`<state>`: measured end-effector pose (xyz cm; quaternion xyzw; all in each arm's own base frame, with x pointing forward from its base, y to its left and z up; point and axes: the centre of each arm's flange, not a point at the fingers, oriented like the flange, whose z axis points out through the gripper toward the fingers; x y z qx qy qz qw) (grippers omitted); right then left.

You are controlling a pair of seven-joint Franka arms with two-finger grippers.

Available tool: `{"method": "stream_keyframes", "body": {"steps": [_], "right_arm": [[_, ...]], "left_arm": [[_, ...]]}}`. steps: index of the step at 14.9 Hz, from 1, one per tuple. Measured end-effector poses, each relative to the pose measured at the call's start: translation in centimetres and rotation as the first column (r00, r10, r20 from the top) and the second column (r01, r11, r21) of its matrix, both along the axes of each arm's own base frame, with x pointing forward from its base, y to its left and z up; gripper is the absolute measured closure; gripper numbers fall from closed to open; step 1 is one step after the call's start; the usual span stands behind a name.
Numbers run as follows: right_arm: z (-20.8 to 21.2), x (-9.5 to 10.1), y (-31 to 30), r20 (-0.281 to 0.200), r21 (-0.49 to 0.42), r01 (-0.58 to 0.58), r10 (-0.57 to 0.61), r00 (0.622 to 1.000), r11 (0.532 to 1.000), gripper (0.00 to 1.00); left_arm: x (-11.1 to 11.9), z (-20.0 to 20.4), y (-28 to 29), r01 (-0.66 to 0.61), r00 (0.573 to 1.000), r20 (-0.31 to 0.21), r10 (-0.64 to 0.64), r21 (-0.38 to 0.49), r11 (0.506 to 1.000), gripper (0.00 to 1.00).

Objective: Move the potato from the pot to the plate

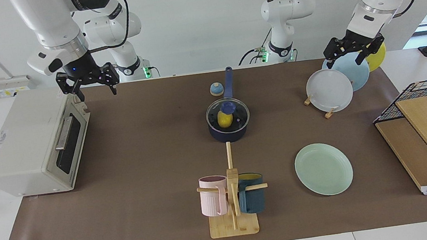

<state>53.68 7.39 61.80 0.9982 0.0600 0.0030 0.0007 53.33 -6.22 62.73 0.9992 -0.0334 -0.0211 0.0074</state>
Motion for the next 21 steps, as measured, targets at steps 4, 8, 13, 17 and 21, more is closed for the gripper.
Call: {"method": "stream_keyframes", "body": {"steps": [4,8,13,17,21], "right_arm": [[-2.5,0.8,6.0,-0.015,0.015,-0.016,0.017,1.0,1.0,0.0],[-4.7,2.5,11.2,-0.031,0.015,0.009,-0.008,0.999,1.0,0.0],[-8.1,2.1,22.7,-0.027,0.018,0.058,-0.057,0.998,0.998,0.0],[-8.4,0.1,29.7,0.019,0.057,0.09,-0.091,0.996,0.994,0.0],[-10.2,-2.3,34.6,0.03,0.066,0.061,-0.063,0.998,0.996,0.0]], "left_arm": [[0.0,0.0,0.0,0.0,1.0,0.0,0.0,0.0,1.0,0.0],[0.0,0.0,0.0,0.0,1.0,0.0,0.0,0.0,1.0,0.0],[0.0,0.0,0.0,0.0,1.0,0.0,0.0,0.0,1.0,0.0],[0.0,0.0,0.0,0.0,1.0,0.0,0.0,0.0,1.0,0.0],[0.0,0.0,0.0,0.0,1.0,0.0,0.0,0.0,1.0,0.0]]}}
